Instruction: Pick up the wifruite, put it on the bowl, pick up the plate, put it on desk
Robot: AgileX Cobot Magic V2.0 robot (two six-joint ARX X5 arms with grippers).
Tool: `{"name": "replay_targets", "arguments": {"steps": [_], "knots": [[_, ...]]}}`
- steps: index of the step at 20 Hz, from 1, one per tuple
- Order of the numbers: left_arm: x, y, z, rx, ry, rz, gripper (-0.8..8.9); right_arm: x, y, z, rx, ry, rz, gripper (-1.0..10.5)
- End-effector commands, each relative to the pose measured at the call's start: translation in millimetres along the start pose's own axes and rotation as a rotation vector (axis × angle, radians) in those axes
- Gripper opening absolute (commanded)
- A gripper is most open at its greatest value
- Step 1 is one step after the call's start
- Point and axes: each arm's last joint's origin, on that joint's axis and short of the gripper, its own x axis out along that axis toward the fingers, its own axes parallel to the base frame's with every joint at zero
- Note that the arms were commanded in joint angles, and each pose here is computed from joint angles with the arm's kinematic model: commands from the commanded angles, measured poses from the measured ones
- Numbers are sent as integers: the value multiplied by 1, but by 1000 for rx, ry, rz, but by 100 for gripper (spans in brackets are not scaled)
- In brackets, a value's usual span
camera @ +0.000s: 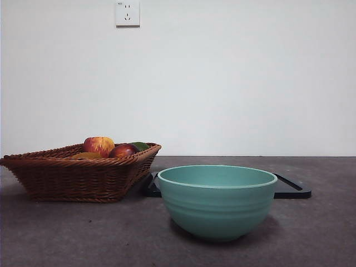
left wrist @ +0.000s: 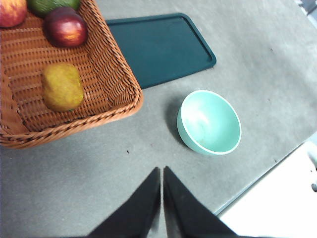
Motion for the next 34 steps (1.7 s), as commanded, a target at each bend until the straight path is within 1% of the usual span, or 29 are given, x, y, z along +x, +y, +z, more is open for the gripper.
{"name": "replay_targets", "arguments": {"steps": [1,3,4,5,6,8,9,10,18,21,24,26,28,31,34], "knots": [[-3,-3,5,33,-18,-6,9,-2,3,5,-35,-9,16,11],[-3,-3,5,32,-18,-6,14,-2,3,5,-32,-9,18,13],[-3,-3,5,31,-18,-6,50,-2,3,5,-28,-9,19,15],[-3,-3,5,31,-18,-6,115,-2,3,5,-27,-9,19,33],[-3,-3,5,31,-19,-6,201,-2,3,5,-24,-9,19,107],[-3,-3,6,31,-19,-6,369,-2,3,5,-17,-9,18,338],[-3,-2,6,31,-20,-6,422,-2,3,5,-17,-9,18,396],[-3,-2,6,27,-21,-6,442,-2,3,5,-17,-9,18,398],[-2,-1,8,16,-26,-1,439,-2,3,5,-17,-9,18,398],[3,1,16,-2,-41,0,439,-2,3,5,-6,-9,18,398],[11,5,30,-4,-32,52,438,-2,3,5,-4,-10,18,398],[20,7,42,-15,-24,75,437,-2,3,5,-5,-11,18,398],[32,10,54,-20,12,110,436,-2,3,5,-7,-15,17,398],[57,15,74,-9,66,155,435,-2,3,5,-7,-15,10,398],[88,22,90,11,92,186,434,-2,3,5,-6,-15,7,398]]}}
